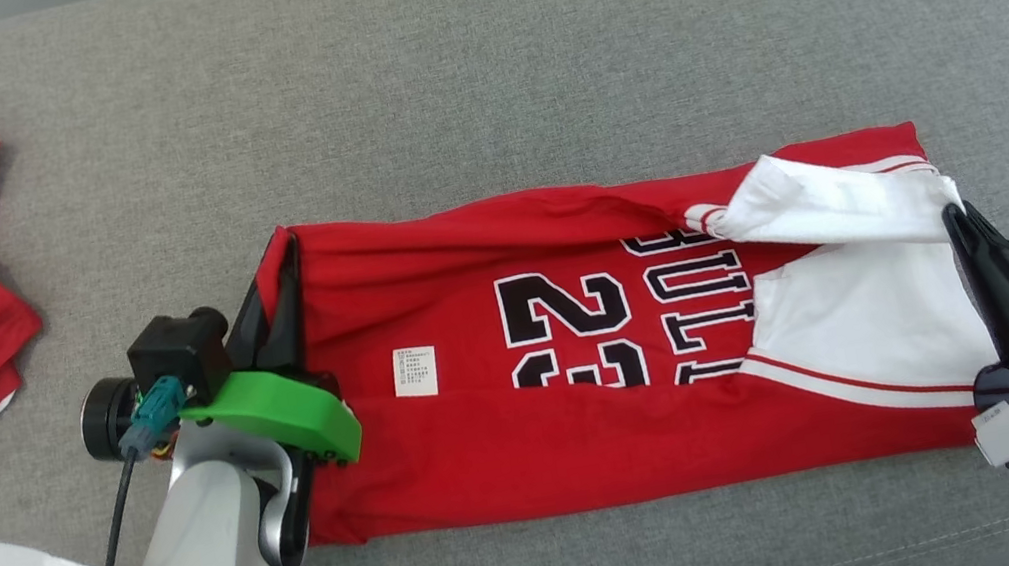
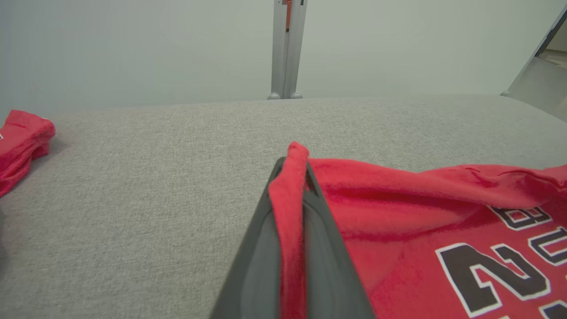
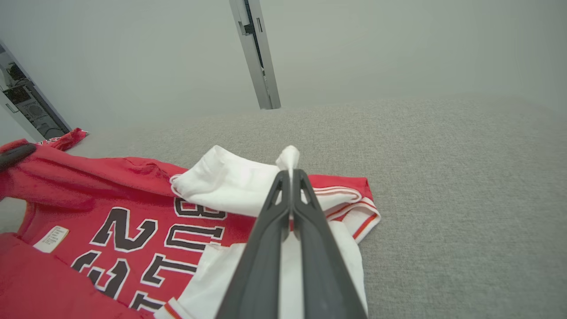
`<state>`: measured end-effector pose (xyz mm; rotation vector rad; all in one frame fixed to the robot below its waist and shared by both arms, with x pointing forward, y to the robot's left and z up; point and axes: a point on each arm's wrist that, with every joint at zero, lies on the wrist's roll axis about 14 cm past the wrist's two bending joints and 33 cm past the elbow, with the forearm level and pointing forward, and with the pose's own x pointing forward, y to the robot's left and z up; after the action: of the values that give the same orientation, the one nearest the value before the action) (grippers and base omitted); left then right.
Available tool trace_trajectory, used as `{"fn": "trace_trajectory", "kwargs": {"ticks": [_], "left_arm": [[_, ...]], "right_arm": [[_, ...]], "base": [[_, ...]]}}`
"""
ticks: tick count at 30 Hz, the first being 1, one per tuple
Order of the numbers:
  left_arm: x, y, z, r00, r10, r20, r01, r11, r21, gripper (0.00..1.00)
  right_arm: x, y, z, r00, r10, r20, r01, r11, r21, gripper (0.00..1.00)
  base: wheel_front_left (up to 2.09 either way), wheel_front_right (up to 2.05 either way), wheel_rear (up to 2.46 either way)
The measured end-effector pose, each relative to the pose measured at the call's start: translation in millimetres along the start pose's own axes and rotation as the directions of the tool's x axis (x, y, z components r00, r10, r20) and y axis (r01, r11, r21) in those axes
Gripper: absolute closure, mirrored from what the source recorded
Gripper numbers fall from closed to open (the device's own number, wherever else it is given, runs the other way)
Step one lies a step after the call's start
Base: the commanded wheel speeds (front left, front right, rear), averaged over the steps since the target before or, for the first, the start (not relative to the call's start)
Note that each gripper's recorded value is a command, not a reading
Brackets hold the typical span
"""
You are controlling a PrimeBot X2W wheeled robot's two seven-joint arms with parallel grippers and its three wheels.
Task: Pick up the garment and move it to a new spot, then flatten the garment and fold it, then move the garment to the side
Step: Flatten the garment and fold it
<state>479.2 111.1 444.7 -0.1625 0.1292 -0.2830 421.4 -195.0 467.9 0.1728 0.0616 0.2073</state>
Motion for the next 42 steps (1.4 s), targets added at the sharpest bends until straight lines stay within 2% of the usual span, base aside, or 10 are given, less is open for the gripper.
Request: {"fn": "trace_trajectory", "kwargs": {"ticks": [10, 11, 12, 13, 14, 16, 17, 19, 29, 42], "left_arm": [[-33.2, -4.0, -9.5, 1.000, 0.026, 0.002, -0.026, 0.999, -0.036, 1.00], [-35.2, -4.5, -10.4, 1.000, 0.028, 0.000, -0.028, 0.999, -0.038, 0.85], [-36.4, -4.7, -10.4, 1.000, 0.029, 0.000, -0.029, 0.999, -0.040, 0.54], [-38.0, -4.9, -10.2, 1.000, 0.031, 0.001, -0.031, 0.999, -0.042, 0.06], [-39.7, -5.1, -9.5, 0.999, 0.035, 0.004, -0.035, 0.998, -0.050, 0.00], [-42.1, -6.1, -5.7, 0.999, 0.038, 0.018, -0.037, 0.998, -0.056, 0.00], [-44.1, -6.0, -4.3, 0.999, 0.041, 0.023, -0.039, 0.998, -0.056, 0.00], [-49.6, -3.2, -2.7, 0.998, 0.057, 0.031, -0.055, 0.996, -0.064, 0.00], [-82.0, 11.8, 13.2, 0.985, 0.142, 0.097, -0.136, 0.989, -0.062, 0.00], [-111.2, 42.5, 44.1, 0.946, 0.258, 0.196, -0.256, 0.966, -0.035, 0.00]], "right_arm": [[-32.2, -5.8, -21.8, 0.995, -0.069, -0.065, 0.072, 0.996, 0.042, 1.00], [-35.1, -6.5, -24.4, 0.994, -0.076, -0.073, 0.079, 0.996, 0.042, 1.00], [-37.7, -7.0, -26.4, 0.993, -0.082, -0.079, 0.086, 0.995, 0.047, 1.00], [-40.4, -6.2, -28.9, 0.993, -0.086, -0.086, 0.091, 0.994, 0.053, 1.00], [-43.4, -4.3, -31.3, 0.992, -0.088, -0.092, 0.094, 0.994, 0.063, 1.00], [-48.9, -0.6, -35.6, 0.990, -0.091, -0.103, 0.100, 0.991, 0.085, 1.00], [-52.3, 1.1, -38.0, 0.990, -0.090, -0.112, 0.100, 0.991, 0.088, 0.88], [-56.8, 2.9, -40.0, 0.989, -0.089, -0.120, 0.100, 0.991, 0.092, 0.00], [-50.6, -5.4, -14.2, 0.995, -0.081, -0.050, 0.083, 0.996, 0.026, 0.00], [-5.8, -19.8, -40.5, 0.971, -0.079, -0.226, 0.053, 0.991, -0.120, 0.00]], "base": [[0.00, 0.00, 0.00], [0.00, 0.00, 0.00], [0.00, 0.00, 0.00], [0.00, 0.00, 0.00], [0.00, 0.00, 0.00], [0.00, 0.00, 0.00], [0.00, 0.00, 0.00], [0.00, 0.00, 0.00], [0.00, 0.00, 0.00], [0.00, 0.00, 0.00]]}}
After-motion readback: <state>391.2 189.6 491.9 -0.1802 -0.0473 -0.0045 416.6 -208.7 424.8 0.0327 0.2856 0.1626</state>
